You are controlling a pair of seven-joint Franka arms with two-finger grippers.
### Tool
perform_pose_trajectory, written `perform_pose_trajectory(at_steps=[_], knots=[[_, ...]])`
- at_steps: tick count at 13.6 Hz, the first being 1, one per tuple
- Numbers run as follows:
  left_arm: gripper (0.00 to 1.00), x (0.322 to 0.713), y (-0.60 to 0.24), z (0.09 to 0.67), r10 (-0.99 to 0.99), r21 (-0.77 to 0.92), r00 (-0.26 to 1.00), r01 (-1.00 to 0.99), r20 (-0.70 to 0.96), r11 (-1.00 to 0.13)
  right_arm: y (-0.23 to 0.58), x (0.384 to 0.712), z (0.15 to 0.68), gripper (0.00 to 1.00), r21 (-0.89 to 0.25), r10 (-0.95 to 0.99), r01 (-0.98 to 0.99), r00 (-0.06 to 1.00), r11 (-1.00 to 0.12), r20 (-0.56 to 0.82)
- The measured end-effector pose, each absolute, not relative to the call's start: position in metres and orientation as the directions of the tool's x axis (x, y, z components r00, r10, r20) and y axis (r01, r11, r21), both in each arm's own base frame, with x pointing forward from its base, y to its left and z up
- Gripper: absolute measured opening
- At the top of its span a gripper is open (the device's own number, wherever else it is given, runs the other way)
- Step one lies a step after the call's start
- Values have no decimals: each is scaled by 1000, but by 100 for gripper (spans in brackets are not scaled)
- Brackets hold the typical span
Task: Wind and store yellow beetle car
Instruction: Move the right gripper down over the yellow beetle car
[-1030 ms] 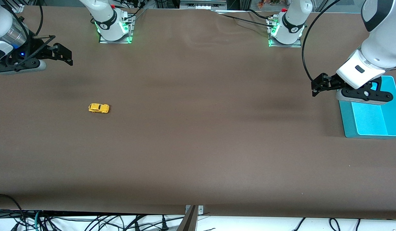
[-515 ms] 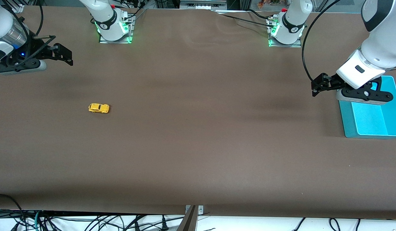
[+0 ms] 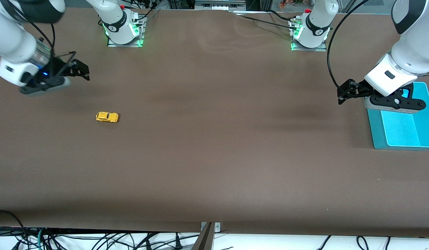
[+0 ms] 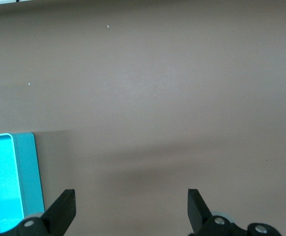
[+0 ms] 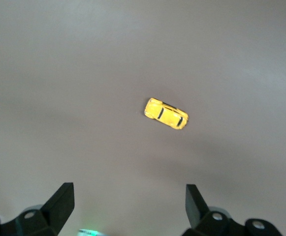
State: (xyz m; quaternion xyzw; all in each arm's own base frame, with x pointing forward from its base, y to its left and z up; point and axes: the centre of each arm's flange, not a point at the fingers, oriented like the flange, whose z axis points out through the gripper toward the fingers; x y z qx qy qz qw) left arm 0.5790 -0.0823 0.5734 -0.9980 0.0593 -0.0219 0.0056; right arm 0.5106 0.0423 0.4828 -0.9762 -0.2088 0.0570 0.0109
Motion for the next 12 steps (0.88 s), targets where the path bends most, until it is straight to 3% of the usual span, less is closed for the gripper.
perform_pose_trajectory(at_steps=[3, 6, 9, 12], knots=[[100, 579, -82, 573, -119, -14, 992, -118, 43, -993, 39, 508, 410, 100, -78, 687, 683, 722, -726, -80], [100, 579, -82, 573, -119, -14, 992, -118, 43, -993, 30, 503, 343, 100, -67, 904, 901, 428, -428, -26], [100, 579, -82, 573, -119, -14, 992, -118, 43, -993, 5, 509, 297, 100, -46, 987, 986, 158, -158, 8], [100, 579, -82, 574, -119, -14, 992, -118, 43, -993, -13, 514, 255, 100, -40, 999, 999, 28, -27, 22]])
